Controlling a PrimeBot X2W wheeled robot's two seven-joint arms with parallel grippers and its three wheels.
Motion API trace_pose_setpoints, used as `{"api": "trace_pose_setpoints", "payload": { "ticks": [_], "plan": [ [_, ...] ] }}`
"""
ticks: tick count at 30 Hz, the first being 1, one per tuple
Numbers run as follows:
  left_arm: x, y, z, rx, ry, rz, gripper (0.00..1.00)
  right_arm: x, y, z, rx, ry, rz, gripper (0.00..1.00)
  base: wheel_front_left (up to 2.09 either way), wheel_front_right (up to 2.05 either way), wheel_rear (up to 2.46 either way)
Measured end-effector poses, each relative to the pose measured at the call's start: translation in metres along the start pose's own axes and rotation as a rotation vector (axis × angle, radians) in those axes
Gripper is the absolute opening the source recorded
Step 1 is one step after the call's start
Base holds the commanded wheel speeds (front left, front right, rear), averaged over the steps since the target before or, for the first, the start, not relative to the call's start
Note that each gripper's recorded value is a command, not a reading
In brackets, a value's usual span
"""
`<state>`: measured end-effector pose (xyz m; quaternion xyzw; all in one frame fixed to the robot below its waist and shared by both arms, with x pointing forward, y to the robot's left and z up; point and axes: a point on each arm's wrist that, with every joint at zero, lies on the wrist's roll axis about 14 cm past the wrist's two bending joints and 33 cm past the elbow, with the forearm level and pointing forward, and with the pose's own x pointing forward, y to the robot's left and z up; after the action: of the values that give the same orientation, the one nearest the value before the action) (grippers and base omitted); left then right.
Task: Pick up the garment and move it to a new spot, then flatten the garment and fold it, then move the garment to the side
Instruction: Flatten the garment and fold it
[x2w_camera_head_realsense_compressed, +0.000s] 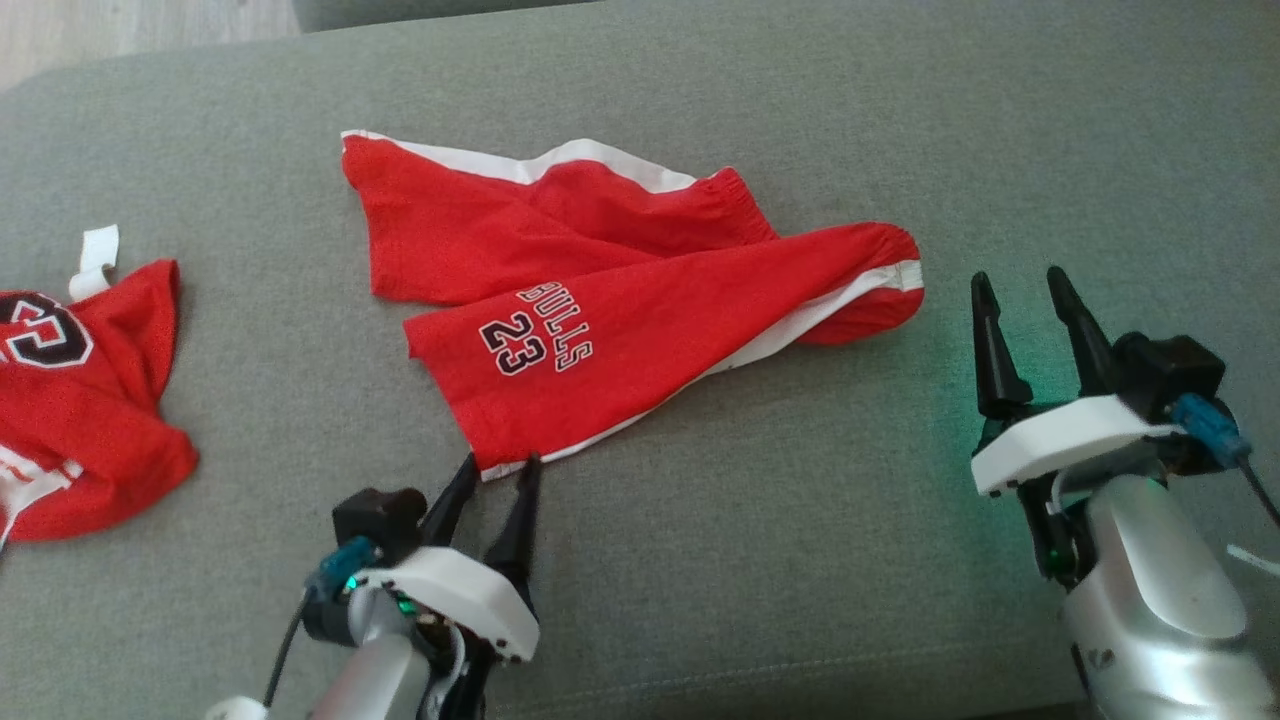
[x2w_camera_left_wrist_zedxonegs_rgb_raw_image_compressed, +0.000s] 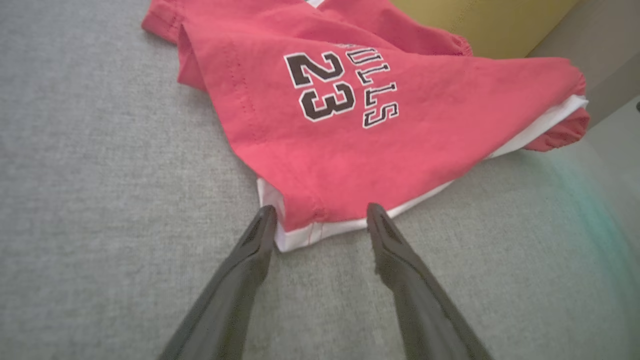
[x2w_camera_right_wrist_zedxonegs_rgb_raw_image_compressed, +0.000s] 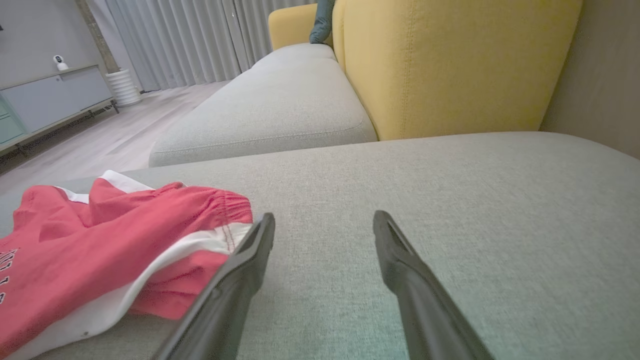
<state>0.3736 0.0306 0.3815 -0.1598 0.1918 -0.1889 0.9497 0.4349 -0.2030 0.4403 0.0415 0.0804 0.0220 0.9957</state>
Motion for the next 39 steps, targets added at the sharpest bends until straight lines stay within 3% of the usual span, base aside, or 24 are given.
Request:
{"api": "trace_pose_setpoints", "payload": {
  "ticks": [1, 2, 3, 12, 19, 23, 24, 26, 34, 39],
  "plan": [
    [0.002, 0.001, 0.002, 0.0, -0.004, 0.001, 0.47, -0.002, 0.0, -0.003, 0.004, 0.007, -0.004, 1.0, 0.0, 0.0, 0.0],
    [0.003, 0.002, 0.004, -0.002, -0.01, 0.004, 0.11, -0.003, -0.001, -0.005, 0.007, 0.011, -0.007, 1.0, 0.0, 0.0, 0.0],
    [0.004, 0.002, 0.006, -0.003, -0.017, 0.005, 0.0, -0.004, -0.002, -0.006, 0.009, 0.013, -0.011, 1.0, 0.0, 0.0, 0.0],
    [0.008, 0.023, 0.053, 0.006, -0.162, 0.089, 0.0, -0.003, 0.003, -0.005, 0.03, 0.006, -0.01, 1.0, 0.0, 0.0, 0.0],
    [0.006, 0.052, 0.054, 0.036, -0.154, 0.194, 0.0, -0.009, 0.007, -0.002, 0.037, -0.007, -0.01, 1.0, 0.0, 0.0, 0.0],
    [0.011, 0.061, 0.044, 0.055, -0.111, 0.223, 0.33, -0.019, 0.01, -0.011, 0.053, 0.012, -0.013, 1.0, 0.0, 0.0, 0.0],
    [0.012, 0.063, 0.043, 0.063, -0.103, 0.229, 0.5, -0.022, 0.011, -0.013, 0.054, 0.018, -0.011, 1.0, 0.0, 0.0, 0.0],
    [0.013, 0.068, 0.045, 0.075, -0.102, 0.247, 0.99, -0.026, 0.013, -0.015, 0.059, 0.021, -0.011, 1.0, 0.0, 0.0, 0.0],
    [-0.007, 0.069, 0.061, 0.143, -0.153, 0.284, 1.0, -0.047, 0.023, -0.009, 0.031, -0.01, 0.013, 1.0, 0.0, 0.0, 0.0],
    [-0.037, 0.067, 0.044, 0.15, -0.139, 0.301, 1.0, -0.056, 0.039, -0.007, 0.024, -0.024, 0.053, 1.0, 0.0, 0.0, 0.0]
  ]
}}
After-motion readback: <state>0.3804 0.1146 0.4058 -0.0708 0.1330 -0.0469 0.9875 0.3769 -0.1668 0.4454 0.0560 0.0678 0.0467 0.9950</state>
